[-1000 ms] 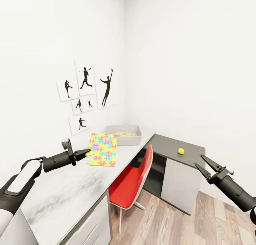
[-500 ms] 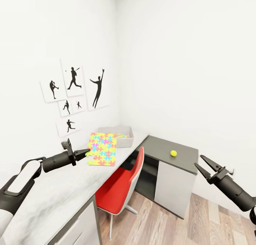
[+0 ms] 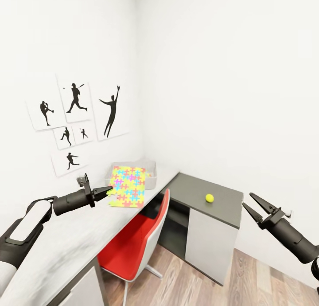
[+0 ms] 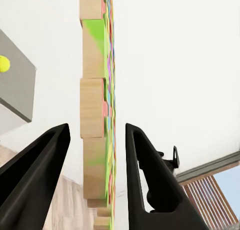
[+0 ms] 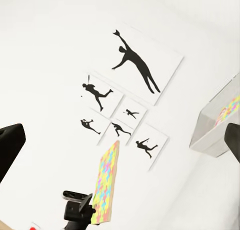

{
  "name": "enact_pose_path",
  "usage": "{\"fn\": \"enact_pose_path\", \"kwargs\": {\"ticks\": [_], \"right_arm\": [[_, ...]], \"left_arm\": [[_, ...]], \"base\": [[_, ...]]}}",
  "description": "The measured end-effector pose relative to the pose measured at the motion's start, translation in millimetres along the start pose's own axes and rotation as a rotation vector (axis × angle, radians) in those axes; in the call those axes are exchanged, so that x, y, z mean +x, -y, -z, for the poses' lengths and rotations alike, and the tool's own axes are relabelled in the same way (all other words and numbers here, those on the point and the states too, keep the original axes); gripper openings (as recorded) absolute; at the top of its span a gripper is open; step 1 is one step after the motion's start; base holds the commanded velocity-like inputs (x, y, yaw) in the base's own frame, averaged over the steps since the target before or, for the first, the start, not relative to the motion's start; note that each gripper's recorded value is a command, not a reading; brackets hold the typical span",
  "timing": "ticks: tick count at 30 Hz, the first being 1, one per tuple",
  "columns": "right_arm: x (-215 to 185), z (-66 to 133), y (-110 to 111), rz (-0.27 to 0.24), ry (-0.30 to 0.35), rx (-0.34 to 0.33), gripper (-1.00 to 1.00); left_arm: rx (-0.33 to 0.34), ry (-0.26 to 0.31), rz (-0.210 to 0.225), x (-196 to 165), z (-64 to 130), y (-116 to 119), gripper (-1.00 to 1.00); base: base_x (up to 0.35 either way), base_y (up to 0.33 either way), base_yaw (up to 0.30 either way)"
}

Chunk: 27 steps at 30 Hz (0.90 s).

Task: Put all the toys in the child's room - the three board games (two on the bed and one on the table), the two jigsaw puzzles on the table, and the tennis ball on the table - inside the toy box on the table in the child's room.

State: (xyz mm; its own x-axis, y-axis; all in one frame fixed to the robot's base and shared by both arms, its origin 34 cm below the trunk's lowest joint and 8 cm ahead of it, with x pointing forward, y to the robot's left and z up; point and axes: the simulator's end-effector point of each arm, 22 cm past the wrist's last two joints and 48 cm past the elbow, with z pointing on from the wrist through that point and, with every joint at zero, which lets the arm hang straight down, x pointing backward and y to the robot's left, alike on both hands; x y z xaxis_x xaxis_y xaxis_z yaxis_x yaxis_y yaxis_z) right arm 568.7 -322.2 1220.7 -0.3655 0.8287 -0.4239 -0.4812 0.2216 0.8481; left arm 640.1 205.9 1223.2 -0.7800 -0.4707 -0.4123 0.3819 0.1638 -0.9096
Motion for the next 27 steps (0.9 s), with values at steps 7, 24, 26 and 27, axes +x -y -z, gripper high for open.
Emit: {"fn": "enact_pose_path", "kwargs": {"ticks": [7, 24, 26, 27], "right_arm": [[3, 0.3, 7, 0.018, -0.014, 0.032, 1.0], [7, 0.6, 13, 0.04, -0.029, 0.058, 1.0], [7, 0.4, 12, 0.04, -0.028, 0.057, 1.0], [7, 0.3, 12, 0.04, -0.029, 0.057, 1.0]], "left_arm": [[0.002, 0.0, 0.001, 0, 0.0, 0, -1.0], [-0.001, 0.0, 0.0, 0, 0.2, 0, -1.0], [-0.002, 0.0, 0.0, 0, 0.4, 0, -1.0], [-0.002, 0.0, 0.0, 0, 0.4, -1, -1.0]], "base": [[0.217, -0.252, 0.265], [0.278, -0.123, 0.085], [0.301, -0.001, 0.0], [0.273, -0.001, 0.0]]}}
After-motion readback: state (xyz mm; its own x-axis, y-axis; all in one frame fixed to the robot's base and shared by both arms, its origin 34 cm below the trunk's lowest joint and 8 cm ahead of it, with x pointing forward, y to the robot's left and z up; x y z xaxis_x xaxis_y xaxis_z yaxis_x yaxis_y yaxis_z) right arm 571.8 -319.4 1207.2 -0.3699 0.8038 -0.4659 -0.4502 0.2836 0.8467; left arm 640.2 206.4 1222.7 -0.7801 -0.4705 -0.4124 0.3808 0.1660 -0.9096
